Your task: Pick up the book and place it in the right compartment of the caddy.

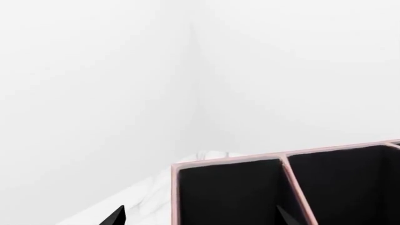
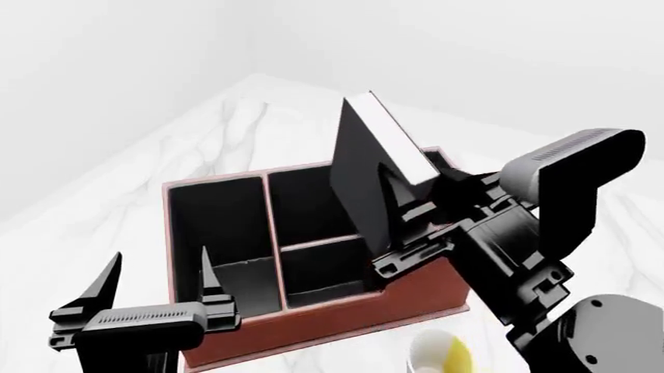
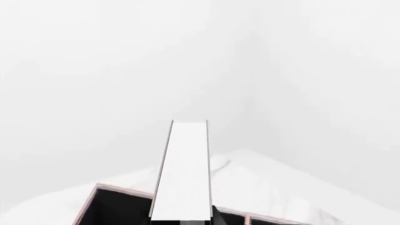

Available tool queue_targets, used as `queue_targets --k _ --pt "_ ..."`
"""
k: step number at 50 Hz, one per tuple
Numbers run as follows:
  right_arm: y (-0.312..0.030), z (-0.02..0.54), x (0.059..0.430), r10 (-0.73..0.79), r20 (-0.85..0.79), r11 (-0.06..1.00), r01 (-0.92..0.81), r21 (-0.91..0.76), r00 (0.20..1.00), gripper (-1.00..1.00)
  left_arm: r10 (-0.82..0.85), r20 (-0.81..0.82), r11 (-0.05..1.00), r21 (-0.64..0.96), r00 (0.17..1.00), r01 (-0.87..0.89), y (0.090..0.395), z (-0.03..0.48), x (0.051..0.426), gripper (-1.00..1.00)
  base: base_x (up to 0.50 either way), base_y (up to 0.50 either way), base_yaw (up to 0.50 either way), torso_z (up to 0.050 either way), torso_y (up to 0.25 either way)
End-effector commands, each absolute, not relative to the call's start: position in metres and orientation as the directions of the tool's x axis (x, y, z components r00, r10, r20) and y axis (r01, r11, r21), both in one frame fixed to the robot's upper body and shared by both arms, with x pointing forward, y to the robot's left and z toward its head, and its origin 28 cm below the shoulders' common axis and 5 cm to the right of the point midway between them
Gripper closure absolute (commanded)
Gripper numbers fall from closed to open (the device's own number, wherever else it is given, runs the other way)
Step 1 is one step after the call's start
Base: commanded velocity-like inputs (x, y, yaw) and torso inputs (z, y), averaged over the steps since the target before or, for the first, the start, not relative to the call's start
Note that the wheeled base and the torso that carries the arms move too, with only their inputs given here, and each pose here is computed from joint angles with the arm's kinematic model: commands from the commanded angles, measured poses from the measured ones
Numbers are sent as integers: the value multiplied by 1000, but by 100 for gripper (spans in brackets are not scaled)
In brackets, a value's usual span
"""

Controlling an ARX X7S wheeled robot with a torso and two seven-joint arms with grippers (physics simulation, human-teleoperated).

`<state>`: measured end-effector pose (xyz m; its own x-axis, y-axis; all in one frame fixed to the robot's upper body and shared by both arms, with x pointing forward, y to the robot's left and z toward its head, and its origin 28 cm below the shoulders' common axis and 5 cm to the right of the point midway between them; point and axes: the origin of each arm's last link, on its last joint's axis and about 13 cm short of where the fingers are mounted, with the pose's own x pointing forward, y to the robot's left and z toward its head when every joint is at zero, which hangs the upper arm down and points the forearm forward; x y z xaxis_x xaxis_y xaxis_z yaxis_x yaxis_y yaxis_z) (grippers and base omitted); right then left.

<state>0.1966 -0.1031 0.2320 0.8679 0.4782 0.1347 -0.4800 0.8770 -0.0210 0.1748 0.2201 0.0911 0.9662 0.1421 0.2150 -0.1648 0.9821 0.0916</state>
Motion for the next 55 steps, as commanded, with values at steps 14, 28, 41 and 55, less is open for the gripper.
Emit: queue_targets --k 14,28,41,55 --pt "-118 279 232 324 251 944 -329 -21 912 100 145 214 982 90 966 -168 220 91 175 -100 0 0 0 0 1" --pt "-125 278 253 256 220 966 -258 -19 941 100 146 212 982 91 966 -168 220 91 175 -100 0 0 0 0 1" --pt "-130 270 264 244 146 970 -243 -21 959 100 143 213 982 91 967 -165 220 91 175 -100 0 0 0 0 2" --pt "-135 260 275 209 103 978 -209 -13 972 100 142 210 983 89 967 -163 220 90 175 -100 0 0 0 1 1"
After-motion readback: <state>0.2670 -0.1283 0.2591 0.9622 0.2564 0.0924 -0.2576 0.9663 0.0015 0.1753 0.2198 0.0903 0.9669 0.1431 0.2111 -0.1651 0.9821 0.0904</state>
